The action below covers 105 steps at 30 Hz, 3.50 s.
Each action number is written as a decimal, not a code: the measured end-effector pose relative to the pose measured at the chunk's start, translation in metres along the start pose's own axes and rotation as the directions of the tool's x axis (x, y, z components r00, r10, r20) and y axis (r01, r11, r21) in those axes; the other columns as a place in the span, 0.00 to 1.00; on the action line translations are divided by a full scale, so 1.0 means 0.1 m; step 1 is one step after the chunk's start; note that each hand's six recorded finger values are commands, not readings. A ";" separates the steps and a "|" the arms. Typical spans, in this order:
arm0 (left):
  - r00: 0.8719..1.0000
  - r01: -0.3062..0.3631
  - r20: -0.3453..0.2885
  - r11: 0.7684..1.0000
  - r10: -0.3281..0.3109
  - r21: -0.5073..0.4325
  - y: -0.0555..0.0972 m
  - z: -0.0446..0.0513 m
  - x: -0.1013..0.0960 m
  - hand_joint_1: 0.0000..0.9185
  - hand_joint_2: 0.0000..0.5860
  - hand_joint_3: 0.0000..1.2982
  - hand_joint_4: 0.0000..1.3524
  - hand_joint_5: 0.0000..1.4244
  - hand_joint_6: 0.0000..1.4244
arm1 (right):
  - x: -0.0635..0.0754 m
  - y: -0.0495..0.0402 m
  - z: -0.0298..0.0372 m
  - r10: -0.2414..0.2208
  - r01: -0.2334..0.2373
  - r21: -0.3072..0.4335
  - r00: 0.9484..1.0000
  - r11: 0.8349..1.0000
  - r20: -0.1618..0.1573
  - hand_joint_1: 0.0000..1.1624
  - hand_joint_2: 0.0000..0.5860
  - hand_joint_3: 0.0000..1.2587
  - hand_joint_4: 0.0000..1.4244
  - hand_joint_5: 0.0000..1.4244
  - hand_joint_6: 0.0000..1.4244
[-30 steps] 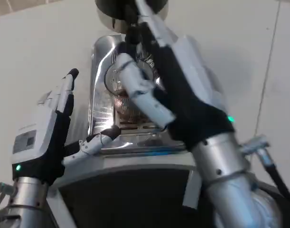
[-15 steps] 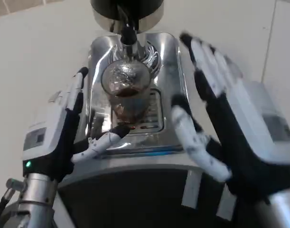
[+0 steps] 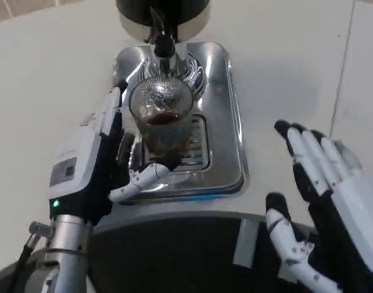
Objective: Grasp the cup under the faucet to collect the drink, then remove the cup.
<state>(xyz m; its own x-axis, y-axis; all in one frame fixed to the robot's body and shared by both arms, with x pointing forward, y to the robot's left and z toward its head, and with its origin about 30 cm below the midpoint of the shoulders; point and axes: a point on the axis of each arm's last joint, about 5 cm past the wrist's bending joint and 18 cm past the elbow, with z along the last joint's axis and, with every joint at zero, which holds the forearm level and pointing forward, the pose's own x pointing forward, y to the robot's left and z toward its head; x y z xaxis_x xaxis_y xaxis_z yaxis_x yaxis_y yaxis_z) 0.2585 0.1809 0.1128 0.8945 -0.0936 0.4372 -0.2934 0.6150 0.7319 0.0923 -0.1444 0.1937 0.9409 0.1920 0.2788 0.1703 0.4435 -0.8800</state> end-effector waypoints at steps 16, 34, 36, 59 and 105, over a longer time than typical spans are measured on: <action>0.999 -0.039 0.012 0.998 0.040 -0.048 -0.16 0.010 0.12 0.00 0.00 0.00 0.00 0.13 0.13 | -0.17 0.144 0.018 0.126 -0.128 -0.041 0.991 0.991 -0.041 0.20 1.00 0.00 0.00 0.00 0.00; 1.000 -0.019 0.020 0.999 0.020 -0.042 -0.21 -0.003 0.24 0.04 0.00 0.00 0.00 0.16 0.16 | -0.10 0.218 -0.083 0.136 -0.139 -0.040 0.989 0.989 -0.061 0.21 1.00 0.00 0.00 0.00 0.00; 1.000 -0.013 0.023 0.999 0.014 -0.042 -0.22 0.004 0.26 0.09 0.01 0.00 0.00 0.16 0.16 | -0.10 0.215 -0.087 0.131 -0.133 -0.032 0.989 0.991 -0.063 0.21 1.00 0.00 0.00 0.00 0.00; 0.998 -0.007 0.057 0.987 0.016 -0.158 -0.27 0.115 0.38 0.34 0.04 0.03 0.05 0.28 0.33 | 0.04 0.199 -0.050 0.120 -0.120 0.004 0.989 0.993 -0.082 0.18 0.93 0.00 0.00 0.00 0.00; 0.989 -0.132 0.034 0.968 0.143 -0.212 -0.48 0.304 0.30 0.72 0.07 0.88 0.87 0.99 1.00 | 0.13 0.118 -0.089 0.134 -0.132 0.021 0.981 0.991 -0.143 0.12 0.93 0.00 0.00 0.00 0.00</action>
<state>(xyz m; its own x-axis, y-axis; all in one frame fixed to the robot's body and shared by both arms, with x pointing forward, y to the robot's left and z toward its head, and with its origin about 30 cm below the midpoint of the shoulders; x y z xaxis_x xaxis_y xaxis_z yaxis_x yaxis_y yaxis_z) 0.2890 0.1246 0.1062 0.8313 -0.0318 0.5549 -0.3309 0.7738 0.5402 0.1090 -0.1445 0.1835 0.9874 0.1221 0.1005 0.0383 0.4321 -0.9010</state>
